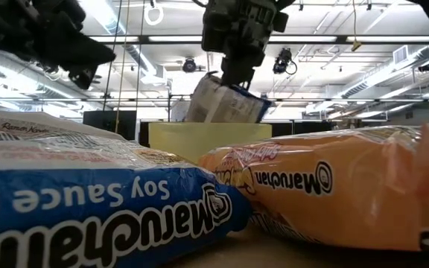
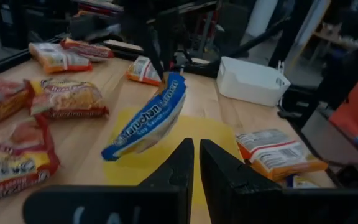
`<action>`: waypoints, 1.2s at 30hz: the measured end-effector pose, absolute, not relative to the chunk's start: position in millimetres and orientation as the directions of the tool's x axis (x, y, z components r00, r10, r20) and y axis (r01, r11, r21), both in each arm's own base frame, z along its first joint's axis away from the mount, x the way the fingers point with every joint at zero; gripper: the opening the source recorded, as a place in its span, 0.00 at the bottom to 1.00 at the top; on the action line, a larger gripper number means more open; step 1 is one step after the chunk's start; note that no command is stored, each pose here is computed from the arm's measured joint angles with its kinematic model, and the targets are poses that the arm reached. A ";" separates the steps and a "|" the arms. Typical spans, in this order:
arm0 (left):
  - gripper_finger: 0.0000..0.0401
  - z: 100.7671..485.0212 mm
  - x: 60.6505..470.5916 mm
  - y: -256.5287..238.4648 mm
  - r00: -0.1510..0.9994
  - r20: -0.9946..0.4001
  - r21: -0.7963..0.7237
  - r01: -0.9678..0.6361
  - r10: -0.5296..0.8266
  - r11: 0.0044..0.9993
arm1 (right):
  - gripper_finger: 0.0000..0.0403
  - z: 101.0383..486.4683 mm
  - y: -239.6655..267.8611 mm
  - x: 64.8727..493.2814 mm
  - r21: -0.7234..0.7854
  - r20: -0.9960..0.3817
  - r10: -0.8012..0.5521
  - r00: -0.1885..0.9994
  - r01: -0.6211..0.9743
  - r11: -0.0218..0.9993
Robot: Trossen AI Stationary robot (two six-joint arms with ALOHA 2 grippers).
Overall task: Sort Maruchan noodles
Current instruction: Put the blue noodle pack into the yellow bin
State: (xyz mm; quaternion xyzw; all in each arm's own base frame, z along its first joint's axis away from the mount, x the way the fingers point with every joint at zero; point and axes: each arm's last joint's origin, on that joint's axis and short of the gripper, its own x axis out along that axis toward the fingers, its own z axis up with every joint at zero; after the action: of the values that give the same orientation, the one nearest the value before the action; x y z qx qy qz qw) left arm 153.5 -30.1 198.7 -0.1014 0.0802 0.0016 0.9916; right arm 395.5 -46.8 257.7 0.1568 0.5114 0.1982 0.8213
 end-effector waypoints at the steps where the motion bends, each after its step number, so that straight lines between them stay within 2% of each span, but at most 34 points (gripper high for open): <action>1: 0.08 202.8 158.9 -31.8 0.986 -0.163 -0.183 -0.015 -0.016 0.983 | 0.02 256.5 -45.1 395.9 0.471 -0.773 0.500 0.391 -0.176 0.865; 7: 0.08 210.9 198.5 -47.9 0.964 -0.264 -0.075 -0.004 -0.016 0.997 | 0.02 248.1 -39.4 398.8 0.480 -0.774 0.520 0.361 -0.201 0.854; 14: 0.08 183.6 230.6 -46.4 0.889 -0.436 0.031 -0.136 0.136 0.990 | 0.02 241.1 -46.2 403.2 0.348 -0.844 0.380 0.379 -0.153 0.925; 19: 0.08 182.1 246.8 -42.3 0.884 -0.431 0.060 -0.171 0.180 0.983 | 0.04 241.3 -50.5 406.8 0.237 -0.865 0.282 0.415 -0.158 0.959; 22: 0.10 182.9 254.6 -41.3 0.893 -0.410 0.139 -0.143 0.188 0.980 | 0.07 242.4 -52.1 407.7 0.174 -0.875 0.223 0.430 -0.151 0.973; 28: 0.22 182.0 264.1 -33.5 0.888 -0.389 0.305 -0.126 0.244 0.944 | 0.10 242.7 -53.8 408.8 0.115 -0.881 0.172 0.440 -0.153 0.981; 33: 0.38 171.7 271.3 -20.3 0.870 -0.400 0.394 -0.120 0.287 0.911 | 0.05 243.2 -55.9 408.9 0.122 -0.877 0.179 0.446 -0.155 0.980; 36: 0.47 167.7 275.8 -15.3 0.880 -0.398 0.408 -0.085 0.260 0.909 | 0.02 243.2 -59.3 408.5 0.127 -0.875 0.182 0.449 -0.150 0.981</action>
State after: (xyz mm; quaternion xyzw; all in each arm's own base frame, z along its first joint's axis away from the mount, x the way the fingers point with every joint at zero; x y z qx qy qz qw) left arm 275.8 -15.3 167.7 0.1927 0.2277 0.0908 0.9501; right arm 408.5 -59.3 243.2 0.0153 0.5158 0.0975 0.8510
